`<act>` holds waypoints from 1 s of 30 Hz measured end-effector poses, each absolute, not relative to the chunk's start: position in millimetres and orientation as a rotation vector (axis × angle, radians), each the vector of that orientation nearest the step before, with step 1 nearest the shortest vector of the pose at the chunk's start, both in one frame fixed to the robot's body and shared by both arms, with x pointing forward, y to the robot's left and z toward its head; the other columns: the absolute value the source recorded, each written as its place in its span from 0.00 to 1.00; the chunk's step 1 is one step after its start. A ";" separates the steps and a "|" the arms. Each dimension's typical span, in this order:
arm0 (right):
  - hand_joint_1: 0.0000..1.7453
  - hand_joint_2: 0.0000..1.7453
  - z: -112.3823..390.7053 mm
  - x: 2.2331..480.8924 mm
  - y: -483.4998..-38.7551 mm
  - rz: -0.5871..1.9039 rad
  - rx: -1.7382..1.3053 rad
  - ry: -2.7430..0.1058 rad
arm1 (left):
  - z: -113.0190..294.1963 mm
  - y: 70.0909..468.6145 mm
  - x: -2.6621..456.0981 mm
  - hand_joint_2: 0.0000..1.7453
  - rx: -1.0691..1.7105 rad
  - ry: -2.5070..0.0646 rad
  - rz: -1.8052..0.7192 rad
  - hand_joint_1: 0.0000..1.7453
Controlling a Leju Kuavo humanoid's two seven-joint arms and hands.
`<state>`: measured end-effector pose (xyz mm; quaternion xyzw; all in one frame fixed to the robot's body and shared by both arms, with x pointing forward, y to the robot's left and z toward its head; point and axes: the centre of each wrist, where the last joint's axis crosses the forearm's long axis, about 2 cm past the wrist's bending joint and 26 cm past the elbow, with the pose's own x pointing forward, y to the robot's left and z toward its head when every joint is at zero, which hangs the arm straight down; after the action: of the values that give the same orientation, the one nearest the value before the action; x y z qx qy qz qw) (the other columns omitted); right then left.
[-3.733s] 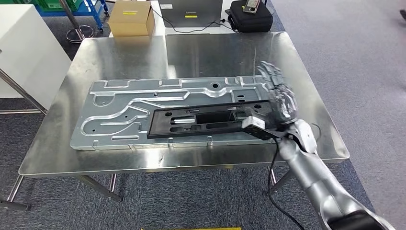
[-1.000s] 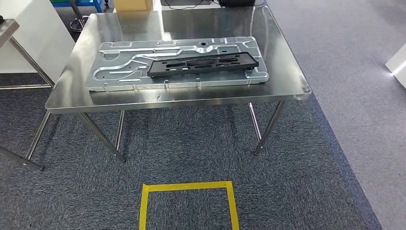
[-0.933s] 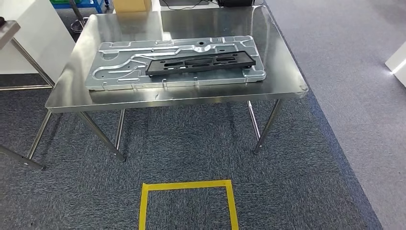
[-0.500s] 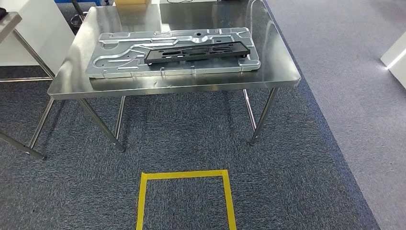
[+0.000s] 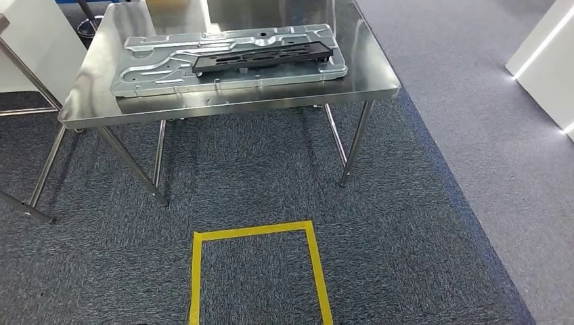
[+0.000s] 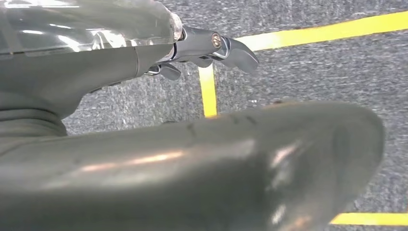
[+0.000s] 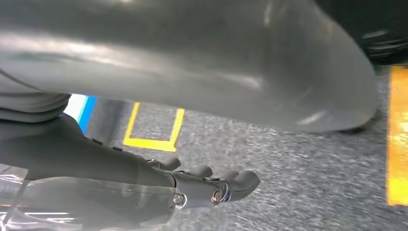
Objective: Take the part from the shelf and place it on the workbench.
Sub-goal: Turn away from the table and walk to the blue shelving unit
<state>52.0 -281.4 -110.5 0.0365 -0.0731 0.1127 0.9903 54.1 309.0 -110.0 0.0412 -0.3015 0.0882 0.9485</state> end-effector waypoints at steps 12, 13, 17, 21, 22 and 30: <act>0.00 0.00 -110.8 49.4 -282.0 0.269 0.075 -0.024 | -110.7 312.2 48.0 0.00 0.092 -0.579 0.192 0.00; 0.00 0.00 -110.8 49.3 -282.1 0.269 0.075 -0.023 | -110.7 312.2 48.0 0.00 0.092 -0.580 0.192 0.00; 0.00 0.00 -110.9 48.7 -282.4 0.270 0.079 -0.010 | -110.5 311.8 49.4 0.00 0.090 -0.596 0.194 0.00; 0.00 0.00 -111.2 46.8 -283.2 0.269 0.074 -0.023 | -110.5 307.1 50.7 0.00 0.079 -0.607 0.195 0.00; 0.00 0.00 -111.2 46.4 -283.8 0.269 0.072 -0.029 | -110.5 305.5 50.8 0.00 0.076 -0.608 0.195 0.00; 0.00 0.00 -111.2 46.6 -285.2 0.282 0.072 -0.075 | -110.5 301.1 51.3 0.00 0.069 -0.611 0.196 0.00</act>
<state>46.6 -285.2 -111.2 0.0356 -0.0372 0.1405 0.9887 51.3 301.1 -110.5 0.0337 -0.3001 0.0963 0.9484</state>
